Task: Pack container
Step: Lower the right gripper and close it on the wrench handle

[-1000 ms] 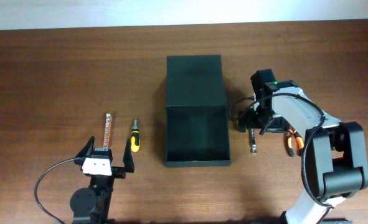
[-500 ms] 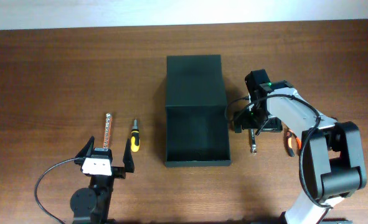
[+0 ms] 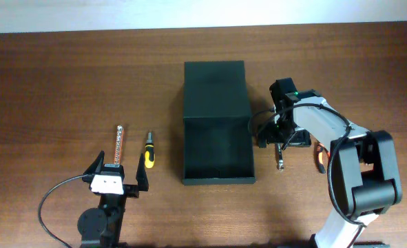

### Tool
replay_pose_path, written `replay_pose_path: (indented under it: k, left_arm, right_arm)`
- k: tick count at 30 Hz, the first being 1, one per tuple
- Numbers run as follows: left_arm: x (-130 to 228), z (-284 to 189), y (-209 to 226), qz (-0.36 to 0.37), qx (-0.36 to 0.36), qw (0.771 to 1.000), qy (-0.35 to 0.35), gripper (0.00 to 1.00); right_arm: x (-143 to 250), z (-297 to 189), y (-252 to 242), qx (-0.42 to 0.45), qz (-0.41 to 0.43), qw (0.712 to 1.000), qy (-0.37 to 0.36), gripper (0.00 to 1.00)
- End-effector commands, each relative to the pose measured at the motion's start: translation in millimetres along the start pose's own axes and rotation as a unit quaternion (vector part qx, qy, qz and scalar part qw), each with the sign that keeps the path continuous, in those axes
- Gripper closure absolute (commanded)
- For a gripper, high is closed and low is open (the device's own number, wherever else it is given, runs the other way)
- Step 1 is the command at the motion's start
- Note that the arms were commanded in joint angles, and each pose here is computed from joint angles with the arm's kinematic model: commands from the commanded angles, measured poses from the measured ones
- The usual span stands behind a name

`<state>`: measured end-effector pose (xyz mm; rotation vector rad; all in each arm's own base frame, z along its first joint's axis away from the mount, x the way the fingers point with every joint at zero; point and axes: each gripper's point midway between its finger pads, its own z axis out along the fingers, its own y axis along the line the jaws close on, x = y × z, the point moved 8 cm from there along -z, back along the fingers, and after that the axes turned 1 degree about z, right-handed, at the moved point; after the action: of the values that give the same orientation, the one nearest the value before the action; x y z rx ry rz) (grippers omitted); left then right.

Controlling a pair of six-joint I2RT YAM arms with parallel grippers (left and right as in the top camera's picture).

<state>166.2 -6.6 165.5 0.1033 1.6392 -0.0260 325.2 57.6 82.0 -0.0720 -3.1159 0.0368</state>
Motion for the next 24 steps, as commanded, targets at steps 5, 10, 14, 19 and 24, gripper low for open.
replay_pose_path:
  k: [5,10,14,19,24]
  left_arm:
    - [1.7,-0.1,1.7,0.007,-0.007,1.0,0.0,0.01]
    - [1.7,-0.1,1.7,0.007,-0.007,1.0,0.0,0.01]
    - [1.7,-0.1,1.7,0.007,-0.007,1.0,0.0,0.01]
    - [1.7,-0.1,1.7,0.007,-0.007,1.0,0.0,0.01]
    - [1.7,-0.1,1.7,0.007,-0.007,1.0,0.0,0.01]
  right_arm:
    - [-6.6,-1.6,5.1,-0.006,-0.001,1.0,-0.012,0.01]
    - [-6.7,-1.6,5.0,-0.006,-0.001,1.0,-0.013,0.01]
    - [-6.3,-1.2,4.9,-0.006,-0.001,1.0,-0.012,0.01]
    - [-6.2,-1.1,4.9,-0.006,-0.001,1.0,-0.012,0.01]
    - [-6.2,-1.1,4.9,-0.006,-0.001,1.0,-0.011,0.01]
